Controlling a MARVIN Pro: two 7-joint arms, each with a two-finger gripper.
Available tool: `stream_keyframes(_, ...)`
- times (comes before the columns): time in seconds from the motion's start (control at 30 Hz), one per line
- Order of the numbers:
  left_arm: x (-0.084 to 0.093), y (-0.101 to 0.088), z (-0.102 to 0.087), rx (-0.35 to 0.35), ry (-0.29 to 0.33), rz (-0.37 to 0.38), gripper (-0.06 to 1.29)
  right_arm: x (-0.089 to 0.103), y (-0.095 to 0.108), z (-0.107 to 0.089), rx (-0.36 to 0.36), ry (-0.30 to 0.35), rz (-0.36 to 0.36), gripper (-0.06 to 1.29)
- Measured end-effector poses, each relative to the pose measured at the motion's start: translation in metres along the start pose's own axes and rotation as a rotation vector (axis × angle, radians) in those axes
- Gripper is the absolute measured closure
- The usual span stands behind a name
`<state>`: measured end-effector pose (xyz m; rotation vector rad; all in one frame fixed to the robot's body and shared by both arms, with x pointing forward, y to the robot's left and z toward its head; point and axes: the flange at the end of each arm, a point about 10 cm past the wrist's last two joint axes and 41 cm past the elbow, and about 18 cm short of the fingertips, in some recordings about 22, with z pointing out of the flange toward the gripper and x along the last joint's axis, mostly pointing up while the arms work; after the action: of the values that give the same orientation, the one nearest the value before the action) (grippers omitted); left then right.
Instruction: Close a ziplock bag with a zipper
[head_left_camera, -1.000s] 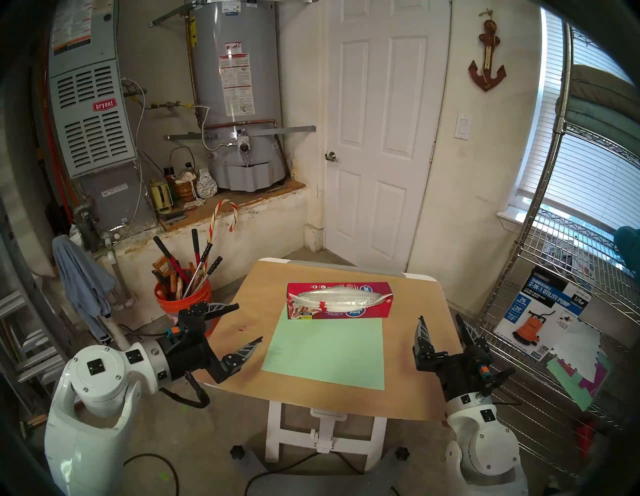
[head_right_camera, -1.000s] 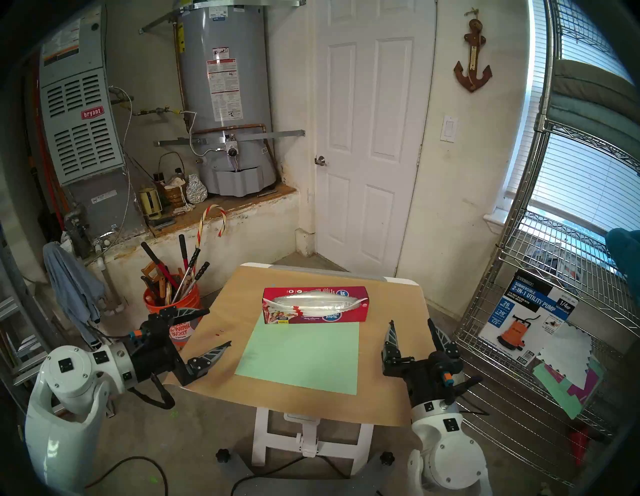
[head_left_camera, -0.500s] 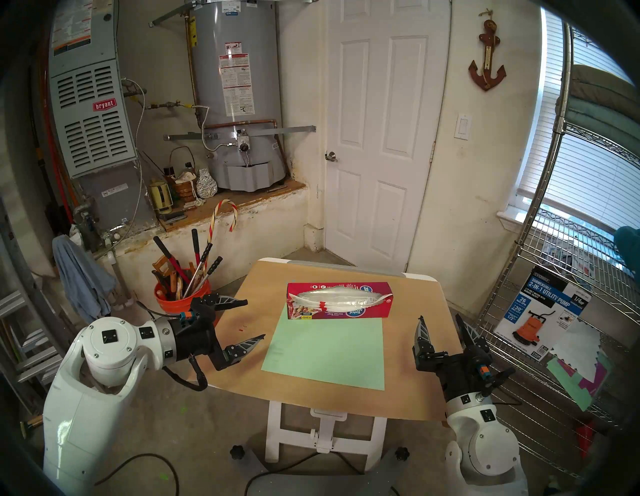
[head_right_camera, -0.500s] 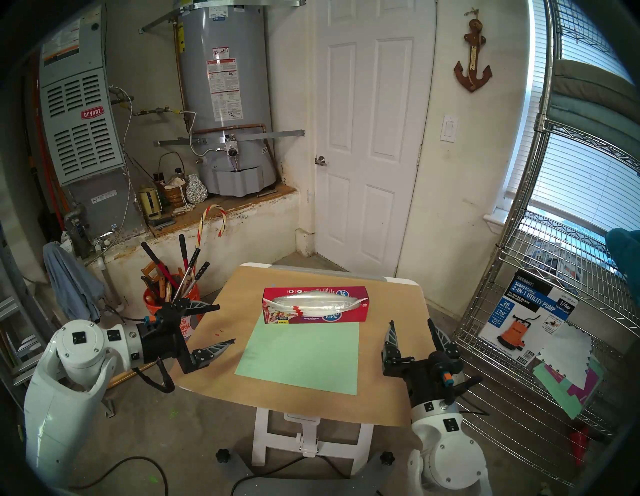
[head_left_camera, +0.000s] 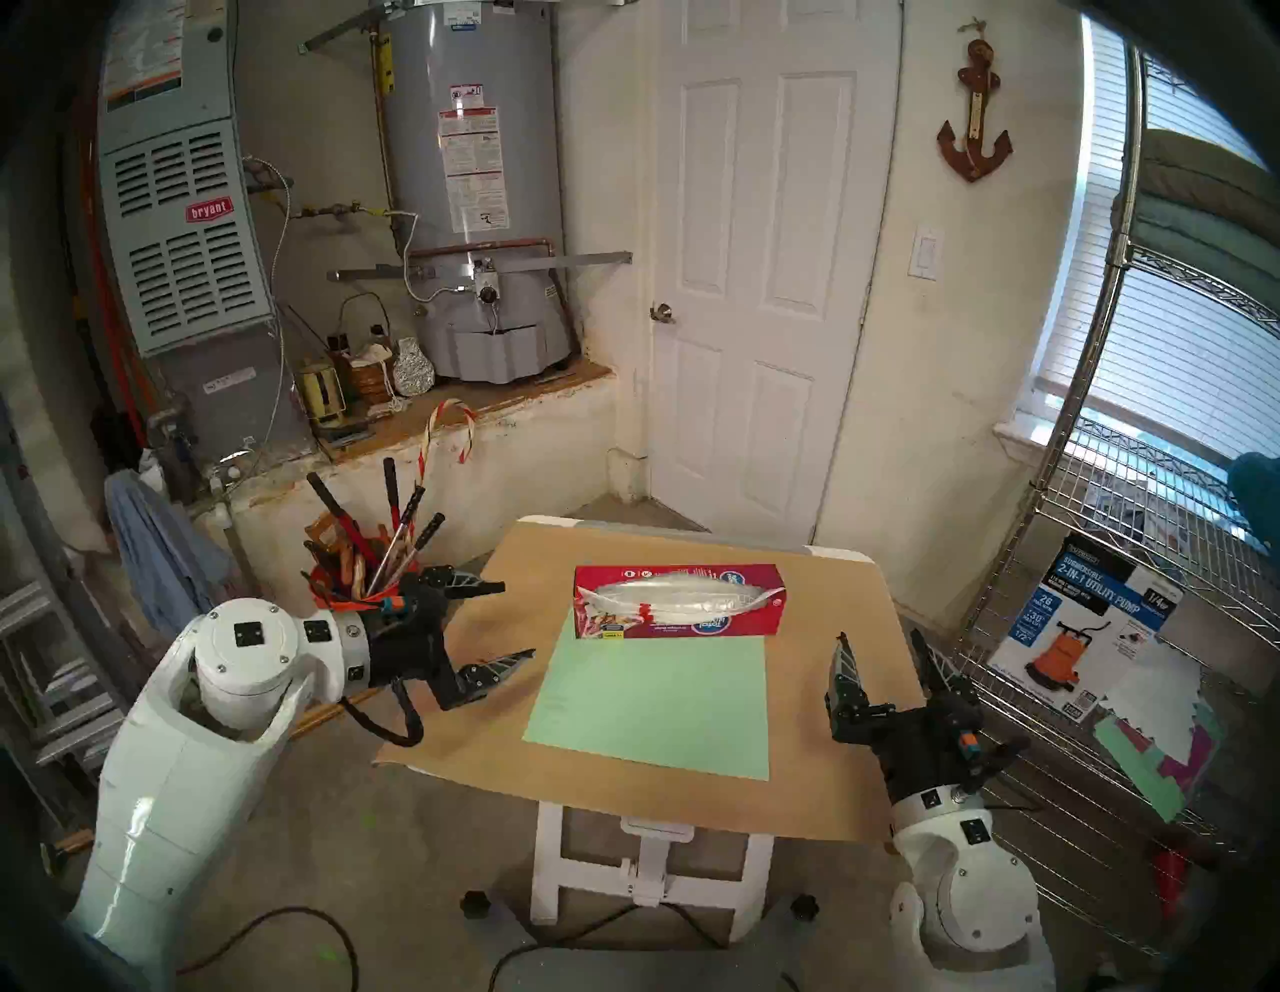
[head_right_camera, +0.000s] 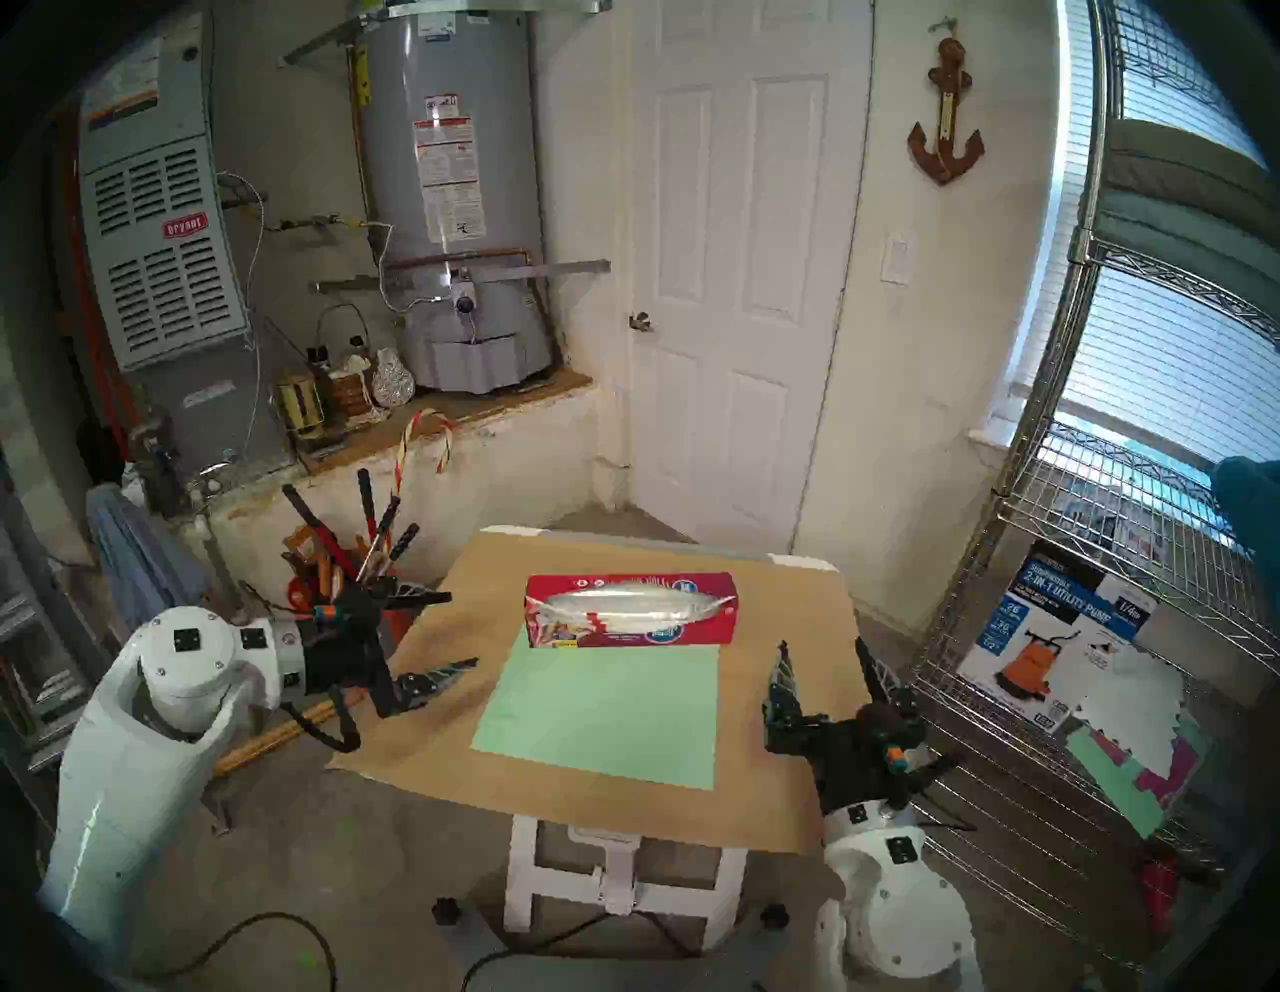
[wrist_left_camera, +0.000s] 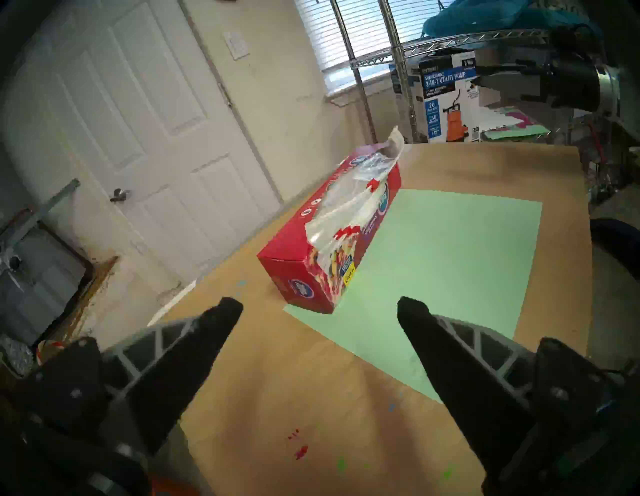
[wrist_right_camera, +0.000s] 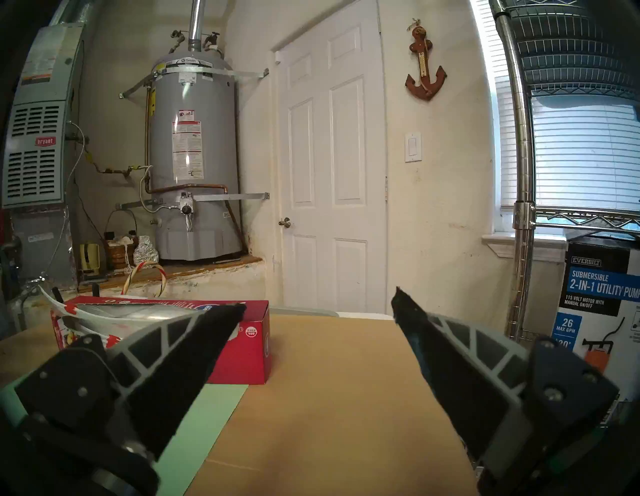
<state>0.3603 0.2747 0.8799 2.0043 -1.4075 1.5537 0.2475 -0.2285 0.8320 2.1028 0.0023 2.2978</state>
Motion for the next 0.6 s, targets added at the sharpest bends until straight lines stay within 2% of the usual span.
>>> stream_keyframes(0.2,0.005,-0.006,0.012,-0.008,0.009,0.02,-0.04,-0.001,0.0,0.0,0.0,-0.001,0.0,0.0)
stream_keyframes(0.6,0.016,-0.012,0.048,-0.035,0.022,0.056,-0.04,-0.001,0.0,0.0,0.0,-0.002,0.001,0.0)
